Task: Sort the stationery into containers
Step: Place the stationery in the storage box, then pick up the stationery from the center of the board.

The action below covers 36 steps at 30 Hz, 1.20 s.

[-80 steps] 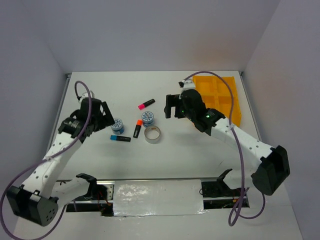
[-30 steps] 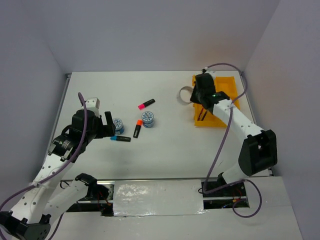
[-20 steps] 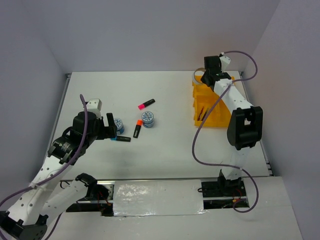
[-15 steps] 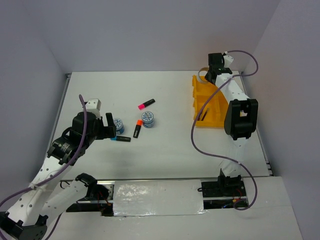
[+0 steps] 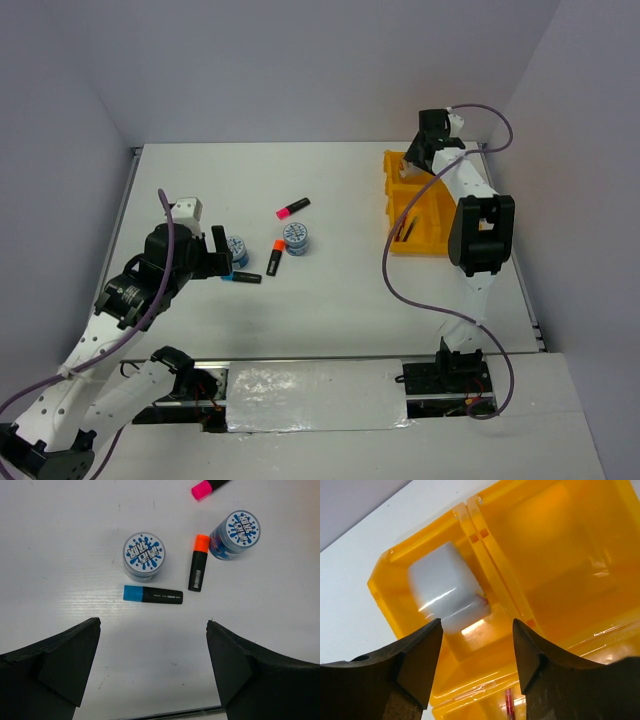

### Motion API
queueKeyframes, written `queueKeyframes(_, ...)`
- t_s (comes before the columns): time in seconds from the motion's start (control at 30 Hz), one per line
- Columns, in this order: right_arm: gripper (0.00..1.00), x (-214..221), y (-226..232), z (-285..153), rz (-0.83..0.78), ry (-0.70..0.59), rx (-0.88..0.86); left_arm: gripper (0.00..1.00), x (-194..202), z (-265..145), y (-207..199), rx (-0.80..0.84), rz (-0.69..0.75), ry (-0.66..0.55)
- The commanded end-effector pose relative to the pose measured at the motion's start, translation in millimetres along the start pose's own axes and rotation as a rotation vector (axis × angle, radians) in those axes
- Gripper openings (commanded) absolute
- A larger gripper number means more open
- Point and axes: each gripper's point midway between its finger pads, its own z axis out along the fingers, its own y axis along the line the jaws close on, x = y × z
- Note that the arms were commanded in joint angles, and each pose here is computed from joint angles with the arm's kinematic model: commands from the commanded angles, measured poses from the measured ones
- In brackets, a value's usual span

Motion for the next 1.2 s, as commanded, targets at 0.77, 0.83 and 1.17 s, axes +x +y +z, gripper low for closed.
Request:
queueKeyframes(0.77,1.00,226.2,193.1,-258.5,-0.665,0.150,-0.656,0.99,-17.4,-15.9,46.1,-0.243,-0.116,-0.101)
queueKeyframes(0.83,1.00,235.8,193.4,-250.5,-0.717,0.165,-0.626,0.99,-17.7,-15.5,44.5,-0.233,-0.112,-0.102)
queueKeyframes(1.17,1.00,272.5,206.7,-228.5,-0.807,0.217,-0.621,0.99,-13.5,-8.0,40.4,-0.224,-0.089,-0.064)
